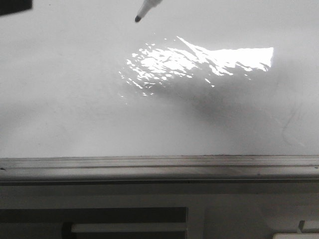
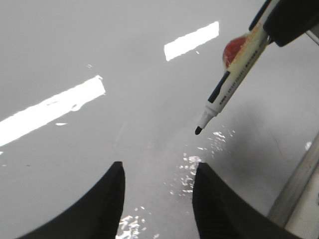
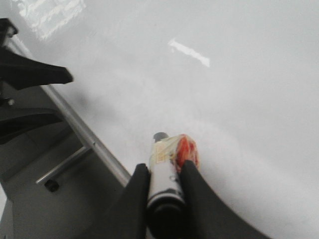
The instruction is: Write number 9 on whiteboard
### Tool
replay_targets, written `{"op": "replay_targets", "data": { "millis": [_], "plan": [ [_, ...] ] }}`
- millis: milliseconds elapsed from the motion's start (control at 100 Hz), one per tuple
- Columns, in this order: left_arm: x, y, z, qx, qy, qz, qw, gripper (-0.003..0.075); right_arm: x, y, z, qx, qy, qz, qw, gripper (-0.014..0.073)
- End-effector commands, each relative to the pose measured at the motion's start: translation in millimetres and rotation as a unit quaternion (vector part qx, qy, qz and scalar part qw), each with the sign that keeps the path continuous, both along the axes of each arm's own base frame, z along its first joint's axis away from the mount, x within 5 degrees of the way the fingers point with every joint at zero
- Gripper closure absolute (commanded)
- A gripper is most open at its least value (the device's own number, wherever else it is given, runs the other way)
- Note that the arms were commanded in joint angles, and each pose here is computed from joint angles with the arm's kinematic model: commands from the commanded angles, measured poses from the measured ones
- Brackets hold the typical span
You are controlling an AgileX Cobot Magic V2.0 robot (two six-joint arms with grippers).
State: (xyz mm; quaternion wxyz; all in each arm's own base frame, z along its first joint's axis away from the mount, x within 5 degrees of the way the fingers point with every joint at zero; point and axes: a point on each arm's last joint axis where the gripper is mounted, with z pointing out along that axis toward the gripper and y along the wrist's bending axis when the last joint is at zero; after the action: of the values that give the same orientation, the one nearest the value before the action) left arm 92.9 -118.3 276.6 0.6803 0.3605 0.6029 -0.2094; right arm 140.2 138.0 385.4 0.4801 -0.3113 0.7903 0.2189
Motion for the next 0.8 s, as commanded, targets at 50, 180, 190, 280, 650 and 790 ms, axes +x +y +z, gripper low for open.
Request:
{"op": "replay_targets", "data": {
  "millis": [50, 180, 190, 280, 650, 790],
  "plan": [
    [0.6, 8.8, 17.2, -0.045, -0.023, 0.030, 0.998, 0.0419, 17.9, -2.0, 19.4, 0.023, -0.031, -0.034, 0.999, 0.0655],
    [0.6, 8.8, 17.2, -0.045, -0.023, 0.030, 0.998, 0.0419, 41.0, 8.3, 8.1, 0.006, -0.013, -0.049, 0.999, 0.0655],
    [0.6, 8.8, 17.2, -0.045, -0.023, 0.030, 0.998, 0.0419, 42.3, 8.8, 7.3, 0.005, -0.012, -0.050, 0.999, 0.0655],
    [0.6, 8.9, 17.1, -0.046, -0.022, 0.030, 0.998, 0.0419, 55.7, 17.1, -0.8, 0.003, -0.009, -0.055, 0.998, 0.0655],
    [0.6, 8.8, 17.0, -0.045, -0.021, 0.030, 0.998, 0.0419, 50.5, 17.9, -12.1, -0.049, 0.040, -0.044, 0.997, 0.0656],
    [0.6, 8.8, 17.0, -0.045, -0.021, 0.030, 0.998, 0.0419, 53.7, 9.1, 6.8, -0.020, 0.000, -0.063, 0.998, 0.0656]
  ]
}}
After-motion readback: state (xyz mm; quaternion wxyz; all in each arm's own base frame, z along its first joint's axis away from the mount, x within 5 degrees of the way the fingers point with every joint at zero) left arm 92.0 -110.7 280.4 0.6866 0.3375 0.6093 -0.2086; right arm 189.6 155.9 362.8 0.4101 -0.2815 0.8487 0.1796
